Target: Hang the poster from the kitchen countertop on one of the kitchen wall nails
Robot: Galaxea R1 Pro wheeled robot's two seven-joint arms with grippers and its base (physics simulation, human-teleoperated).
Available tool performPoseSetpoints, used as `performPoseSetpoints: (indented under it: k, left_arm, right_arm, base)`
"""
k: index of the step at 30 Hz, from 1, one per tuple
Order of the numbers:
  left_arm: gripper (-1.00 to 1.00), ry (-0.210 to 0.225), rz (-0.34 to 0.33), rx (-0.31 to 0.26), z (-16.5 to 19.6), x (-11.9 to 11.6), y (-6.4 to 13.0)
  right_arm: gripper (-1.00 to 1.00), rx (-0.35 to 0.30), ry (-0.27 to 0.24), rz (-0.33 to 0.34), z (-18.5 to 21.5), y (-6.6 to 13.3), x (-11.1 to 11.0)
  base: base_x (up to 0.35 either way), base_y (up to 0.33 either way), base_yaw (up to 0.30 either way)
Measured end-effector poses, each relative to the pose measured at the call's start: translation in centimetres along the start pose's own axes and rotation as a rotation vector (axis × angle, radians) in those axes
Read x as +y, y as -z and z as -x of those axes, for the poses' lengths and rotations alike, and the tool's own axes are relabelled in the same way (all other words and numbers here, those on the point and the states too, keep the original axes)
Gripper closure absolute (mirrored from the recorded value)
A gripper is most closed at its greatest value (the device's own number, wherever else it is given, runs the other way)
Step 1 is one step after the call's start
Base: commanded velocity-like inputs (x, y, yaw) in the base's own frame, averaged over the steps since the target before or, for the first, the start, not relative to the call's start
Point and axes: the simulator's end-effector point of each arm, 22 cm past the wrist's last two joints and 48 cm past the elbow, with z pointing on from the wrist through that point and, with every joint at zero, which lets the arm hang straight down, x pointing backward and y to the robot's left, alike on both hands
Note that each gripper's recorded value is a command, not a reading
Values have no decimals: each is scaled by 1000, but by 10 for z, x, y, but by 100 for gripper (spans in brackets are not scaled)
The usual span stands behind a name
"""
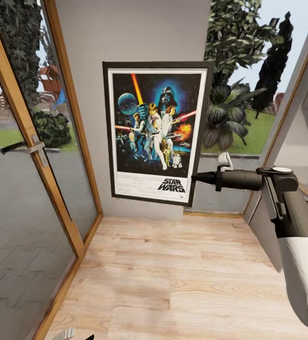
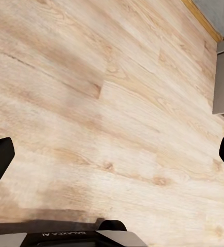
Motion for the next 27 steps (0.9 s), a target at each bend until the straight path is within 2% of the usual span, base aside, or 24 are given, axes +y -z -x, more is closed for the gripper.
performPoseSetpoints:
  k: [3, 10, 17, 27]
  left_arm:
    - [-100, 0, 0, 0, 0, 0, 0]
    - [-100, 0, 0, 0, 0, 0, 0]
    - [-100, 0, 1, -1, 1, 1, 0]
    - [-100, 1, 1, -3, 1, 1, 0]
  right_arm:
    - [100, -5, 12, -2, 9, 0, 0]
    - [100, 1, -5, -4, 12, 0, -1]
    - [100, 53, 4, 24, 0, -15, 8]
    - [100, 61, 10, 29, -1, -17, 11]
  base:
    - [0, 0, 0]
    - [0, 0, 0]
    - [0, 0, 0]
    - [0, 0, 0]
